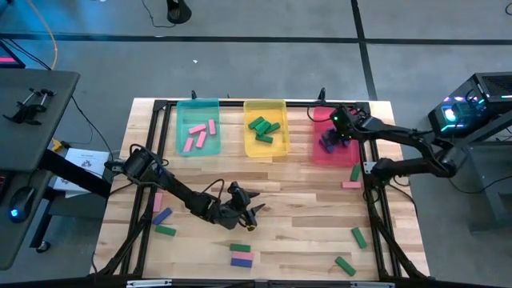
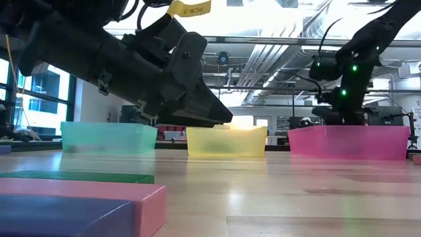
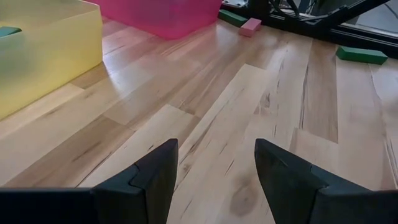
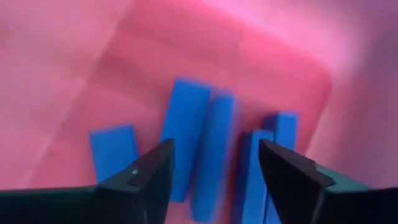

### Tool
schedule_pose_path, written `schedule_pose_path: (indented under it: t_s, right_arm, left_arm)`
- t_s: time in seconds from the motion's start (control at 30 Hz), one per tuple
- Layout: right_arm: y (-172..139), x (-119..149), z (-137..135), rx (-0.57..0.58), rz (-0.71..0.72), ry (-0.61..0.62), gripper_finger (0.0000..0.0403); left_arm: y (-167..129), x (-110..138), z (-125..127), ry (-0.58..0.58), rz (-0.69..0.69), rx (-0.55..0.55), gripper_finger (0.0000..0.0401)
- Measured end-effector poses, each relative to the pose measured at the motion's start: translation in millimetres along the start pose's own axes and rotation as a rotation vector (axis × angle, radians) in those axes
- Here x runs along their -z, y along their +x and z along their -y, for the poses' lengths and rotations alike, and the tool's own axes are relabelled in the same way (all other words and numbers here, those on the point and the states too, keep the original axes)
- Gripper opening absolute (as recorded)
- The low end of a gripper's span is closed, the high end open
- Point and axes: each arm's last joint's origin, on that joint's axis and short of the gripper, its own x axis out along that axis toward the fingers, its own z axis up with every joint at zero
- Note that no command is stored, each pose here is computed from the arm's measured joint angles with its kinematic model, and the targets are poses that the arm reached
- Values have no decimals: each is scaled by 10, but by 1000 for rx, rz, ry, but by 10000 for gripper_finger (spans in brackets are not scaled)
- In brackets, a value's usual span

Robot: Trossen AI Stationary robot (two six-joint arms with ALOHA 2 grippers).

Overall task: Sort blocks
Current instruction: Put the blue wooden block into the red bin, then put the green wooden block into the yellow bin

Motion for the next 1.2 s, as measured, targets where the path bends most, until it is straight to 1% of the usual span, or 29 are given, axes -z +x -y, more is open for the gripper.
schedule_pose_path:
  t_s: [0.1, 0.23, 0.33, 0.43, 0.57, 0.67, 0.77, 0.87, 0.93, 1.03, 1.1, 1.2]
  right_arm:
    - [-176, -40, -30, -4, 67, 1, 230]
    - [-462, 51, -140, -77, 141, -43, 233]
    - [-677, 248, -248, -131, 159, -97, 234]
    - [-871, 488, -368, -213, 162, -164, 235]
    - [-1091, 830, -591, -398, 140, -245, 235]
    - [-1274, 1106, -825, -589, 155, -334, 235]
    - [-1469, 1434, -1045, -773, 193, -409, 236]
    - [-1594, 1805, -1183, -892, 187, -496, 235]
    - [-1666, 2049, -1238, -910, 149, -569, 231]
    - [-1804, 2404, -1322, -899, 100, -675, 221]
    - [-1896, 2617, -1382, -866, 77, -738, 214]
    - [-2032, 2887, -1462, -800, 24, -795, 207]
  left_arm:
    - [0, -3, 2, -3, 2, 1, 199]
    - [0, -7, 4, -7, 6, 3, 199]
    - [0, -21, 12, -17, 16, 10, 199]
    - [-13, -33, 42, -33, 19, 48, 199]
    - [-60, -32, 103, -49, 20, 104, 199]
    - [-132, -24, 178, -66, 32, 147, 199]
    - [-224, -16, 264, -103, 50, 193, 199]
    - [-323, 6, 346, -121, 58, 236, 199]
    - [-391, 8, 399, -138, 75, 262, 199]
    - [-475, 25, 448, -161, 99, 255, 199]
    - [-520, 34, 469, -181, 116, 239, 199]
    - [-560, 36, 487, -193, 139, 220, 199]
